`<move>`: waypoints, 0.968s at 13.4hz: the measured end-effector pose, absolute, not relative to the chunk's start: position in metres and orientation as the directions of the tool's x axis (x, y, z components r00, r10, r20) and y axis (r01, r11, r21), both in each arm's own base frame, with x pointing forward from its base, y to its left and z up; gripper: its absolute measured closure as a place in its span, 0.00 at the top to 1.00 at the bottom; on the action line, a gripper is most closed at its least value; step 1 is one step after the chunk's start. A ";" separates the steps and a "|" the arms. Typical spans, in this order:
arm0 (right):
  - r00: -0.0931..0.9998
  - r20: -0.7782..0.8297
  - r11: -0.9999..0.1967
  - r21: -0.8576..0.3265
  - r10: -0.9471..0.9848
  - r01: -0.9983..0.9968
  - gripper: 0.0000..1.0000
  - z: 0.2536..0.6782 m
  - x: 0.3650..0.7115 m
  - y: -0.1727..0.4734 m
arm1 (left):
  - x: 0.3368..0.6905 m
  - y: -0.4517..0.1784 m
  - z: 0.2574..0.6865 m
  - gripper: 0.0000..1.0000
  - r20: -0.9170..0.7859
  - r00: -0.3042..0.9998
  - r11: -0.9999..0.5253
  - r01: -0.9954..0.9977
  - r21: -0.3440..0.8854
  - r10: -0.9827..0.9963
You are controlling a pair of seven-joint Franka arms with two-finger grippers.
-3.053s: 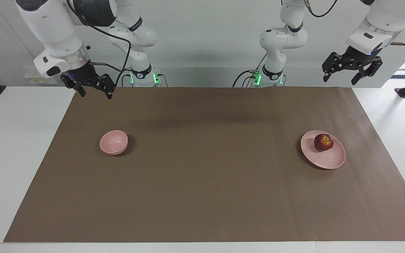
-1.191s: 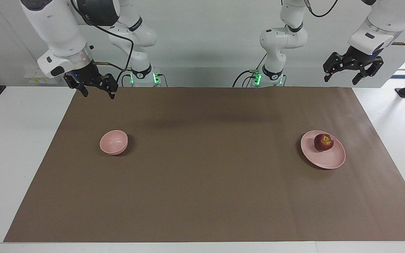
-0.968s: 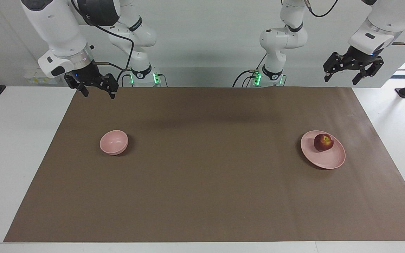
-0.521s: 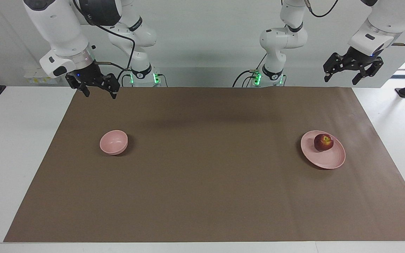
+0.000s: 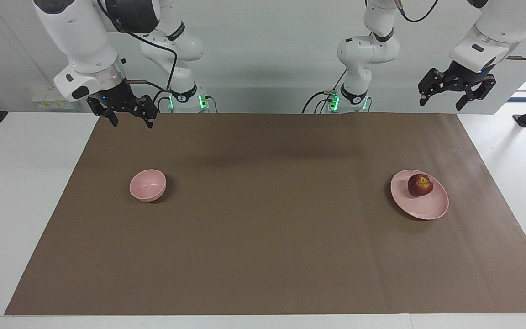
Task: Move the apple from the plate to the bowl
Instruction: 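Close the left gripper on the apple while the right gripper rises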
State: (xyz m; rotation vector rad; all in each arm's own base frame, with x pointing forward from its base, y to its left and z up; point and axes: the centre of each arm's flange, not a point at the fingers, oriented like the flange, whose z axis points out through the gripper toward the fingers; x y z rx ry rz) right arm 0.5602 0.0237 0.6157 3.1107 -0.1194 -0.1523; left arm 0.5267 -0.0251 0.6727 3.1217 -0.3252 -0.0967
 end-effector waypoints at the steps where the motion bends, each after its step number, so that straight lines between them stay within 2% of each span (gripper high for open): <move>1: 0.992 -0.096 -0.997 0.028 -0.076 -0.073 1.00 0.616 0.560 0.025 | 0.526 -0.025 0.671 1.00 -0.061 0.974 -0.976 -0.217 0.008 -0.217; 4: 0.994 -0.085 -0.997 -0.033 -0.066 -0.069 1.00 0.615 0.563 0.034 | 0.522 -0.020 0.648 1.00 -0.042 0.967 -0.967 -0.253 0.005 -0.253; 9: 0.989 -0.110 -0.985 -0.127 -0.102 -0.116 1.00 0.595 0.568 0.050 | 0.534 -0.011 0.554 1.00 -0.015 0.967 -0.967 -0.253 -0.001 -0.253; 13: 0.972 -0.156 -0.953 -0.221 -0.177 -0.209 1.00 0.580 0.573 0.098 | 0.537 0.026 0.511 1.00 -0.006 0.975 -0.975 -0.221 -0.003 -0.221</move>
